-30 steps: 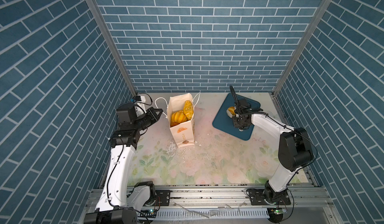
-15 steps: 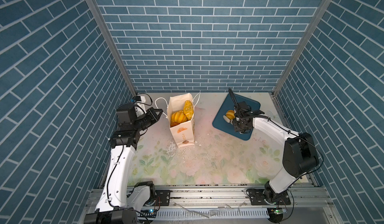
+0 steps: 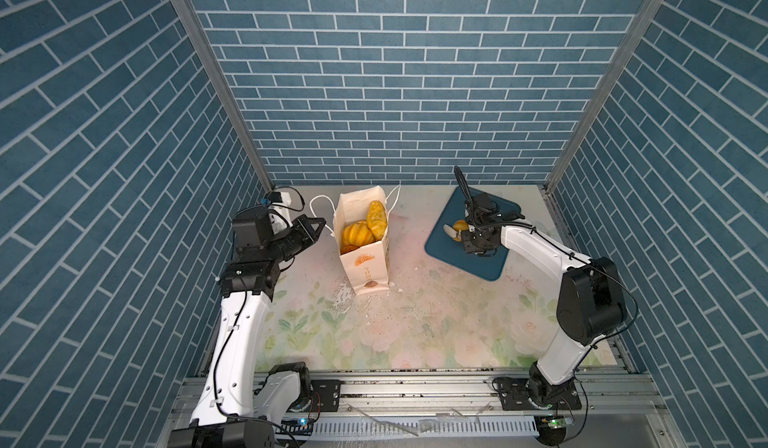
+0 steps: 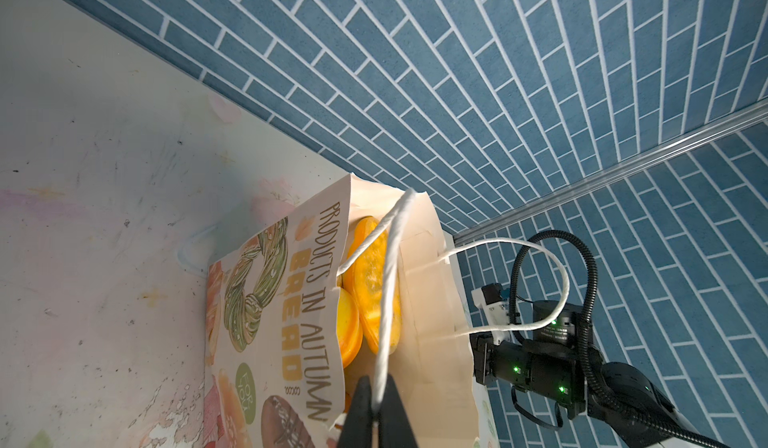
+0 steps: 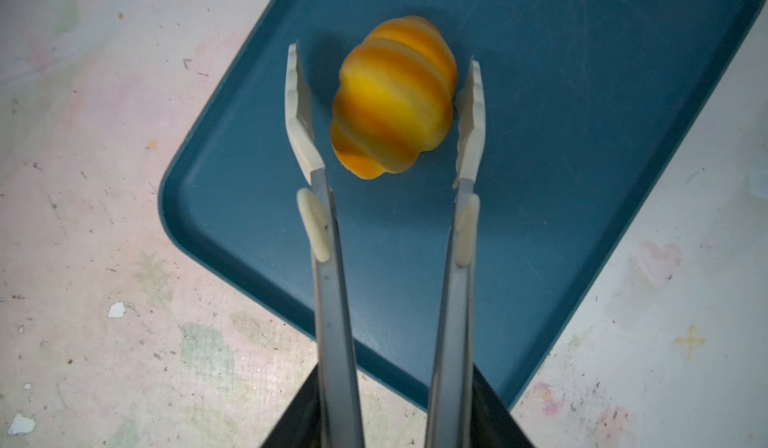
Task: Place the fake bread into the paper bag
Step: 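Lower the right tongs around the small striped croissant and close them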
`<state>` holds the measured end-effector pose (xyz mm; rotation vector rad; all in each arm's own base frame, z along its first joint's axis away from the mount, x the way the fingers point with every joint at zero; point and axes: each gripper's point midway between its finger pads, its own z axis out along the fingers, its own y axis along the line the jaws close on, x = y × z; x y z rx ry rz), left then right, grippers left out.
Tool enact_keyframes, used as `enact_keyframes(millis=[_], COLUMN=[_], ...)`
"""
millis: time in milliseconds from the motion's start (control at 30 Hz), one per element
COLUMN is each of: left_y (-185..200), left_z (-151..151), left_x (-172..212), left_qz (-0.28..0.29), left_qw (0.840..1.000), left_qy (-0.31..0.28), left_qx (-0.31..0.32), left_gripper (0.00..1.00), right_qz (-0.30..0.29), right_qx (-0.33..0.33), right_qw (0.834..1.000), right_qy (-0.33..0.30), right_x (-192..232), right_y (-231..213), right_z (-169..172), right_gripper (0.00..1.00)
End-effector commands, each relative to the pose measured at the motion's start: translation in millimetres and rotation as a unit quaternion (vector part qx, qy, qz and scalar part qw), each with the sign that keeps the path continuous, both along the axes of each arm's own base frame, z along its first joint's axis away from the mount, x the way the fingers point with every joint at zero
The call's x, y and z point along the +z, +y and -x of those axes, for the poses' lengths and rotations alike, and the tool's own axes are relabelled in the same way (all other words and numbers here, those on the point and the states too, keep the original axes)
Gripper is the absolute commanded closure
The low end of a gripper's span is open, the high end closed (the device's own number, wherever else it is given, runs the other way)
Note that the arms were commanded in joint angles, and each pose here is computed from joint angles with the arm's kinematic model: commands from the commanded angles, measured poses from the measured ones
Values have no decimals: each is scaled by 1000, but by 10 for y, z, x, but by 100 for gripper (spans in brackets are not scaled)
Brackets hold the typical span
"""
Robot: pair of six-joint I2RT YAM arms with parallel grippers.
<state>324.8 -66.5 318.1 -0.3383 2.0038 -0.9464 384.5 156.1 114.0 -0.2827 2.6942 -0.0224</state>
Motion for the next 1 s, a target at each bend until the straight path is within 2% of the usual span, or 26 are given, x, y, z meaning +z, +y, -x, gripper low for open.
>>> enact_keyframes(millis=[0, 433, 967], left_y=[2, 3, -10], left_z=[7, -44, -27], left_x=[12, 1, 20], left_qz=[-5, -3, -3], left_qw=[1000, 1000, 1000], left_qy=[-8, -8, -11], left_qx=[-2, -3, -7], left_gripper=[92, 92, 92], right_qz=[0, 2, -8], right_qx=[-14, -13, -13], right_qw=[1000, 1000, 996], right_qy=[3, -22, -87], right_x=[30, 248, 858], right_y=[1, -55, -118], right_z=[-22, 1, 9], right_gripper=[54, 64, 68])
